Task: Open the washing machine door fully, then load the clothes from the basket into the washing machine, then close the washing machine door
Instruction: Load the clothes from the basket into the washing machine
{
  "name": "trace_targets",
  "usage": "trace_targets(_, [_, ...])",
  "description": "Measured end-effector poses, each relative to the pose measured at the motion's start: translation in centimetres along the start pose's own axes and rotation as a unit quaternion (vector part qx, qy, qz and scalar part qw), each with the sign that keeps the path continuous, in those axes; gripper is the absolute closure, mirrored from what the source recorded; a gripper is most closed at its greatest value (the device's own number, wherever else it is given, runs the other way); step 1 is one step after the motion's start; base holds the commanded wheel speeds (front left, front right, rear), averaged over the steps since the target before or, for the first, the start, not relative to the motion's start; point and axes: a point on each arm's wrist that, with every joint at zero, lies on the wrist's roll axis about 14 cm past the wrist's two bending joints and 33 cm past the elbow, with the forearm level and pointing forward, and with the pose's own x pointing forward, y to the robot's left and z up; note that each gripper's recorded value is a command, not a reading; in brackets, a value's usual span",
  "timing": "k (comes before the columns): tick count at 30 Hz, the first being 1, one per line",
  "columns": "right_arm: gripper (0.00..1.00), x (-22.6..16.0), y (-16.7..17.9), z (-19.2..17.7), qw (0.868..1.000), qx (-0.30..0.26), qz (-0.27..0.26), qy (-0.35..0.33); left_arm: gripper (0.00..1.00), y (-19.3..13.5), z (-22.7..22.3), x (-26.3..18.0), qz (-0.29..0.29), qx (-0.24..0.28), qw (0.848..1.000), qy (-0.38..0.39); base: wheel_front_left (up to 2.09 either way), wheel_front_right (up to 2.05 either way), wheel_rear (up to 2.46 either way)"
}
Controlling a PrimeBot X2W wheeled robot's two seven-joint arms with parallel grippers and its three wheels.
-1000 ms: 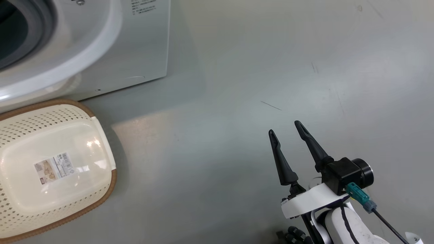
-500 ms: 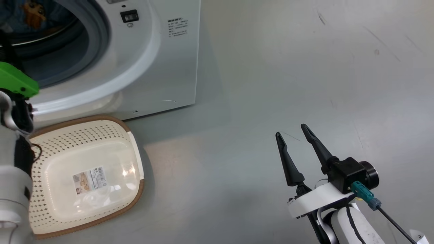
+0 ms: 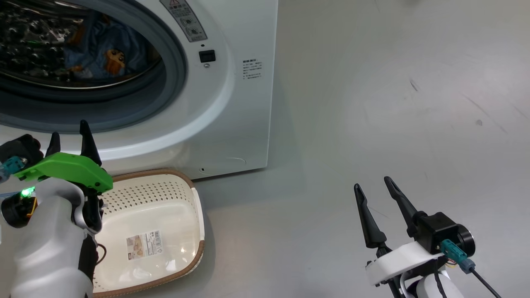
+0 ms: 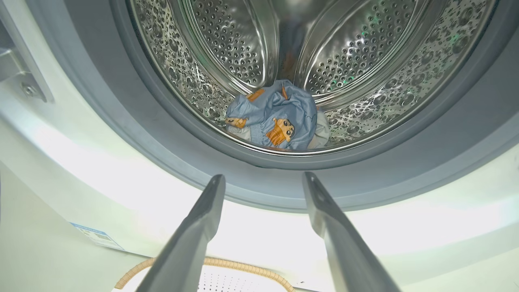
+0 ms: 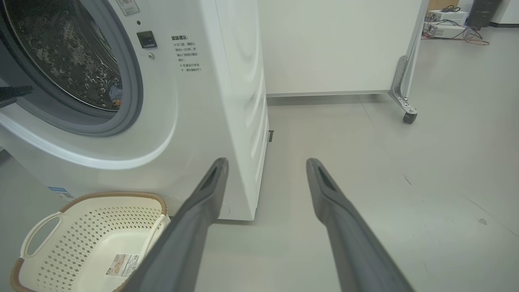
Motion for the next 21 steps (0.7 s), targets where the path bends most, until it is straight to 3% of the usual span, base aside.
trace_targets(7, [0.0, -1.4, 0.8, 0.3, 1.0, 0.003, 0.008, -0.006, 0.0, -0.1, 1.7, -3.9, -0.01, 0.013, 0.999, -0.038, 0.0, 0.0, 0.0])
trace_targets(14, [0.0, -1.8, 2.5, 1.6, 0.999, 0.001, 0.039, -0.028, 0.0, 2.2, 1.8, -8.7, 0.01, 0.026, 0.998, -0.062, 0.0, 0.0, 0.0])
trace_targets(21, [0.0, -3.3, 2.5, 1.8, 0.999, 0.001, 0.037, -0.033, 0.0, 3.4, -0.1, -12.8, 0.023, 0.033, 0.998, -0.055, 0.0, 0.0, 0.0])
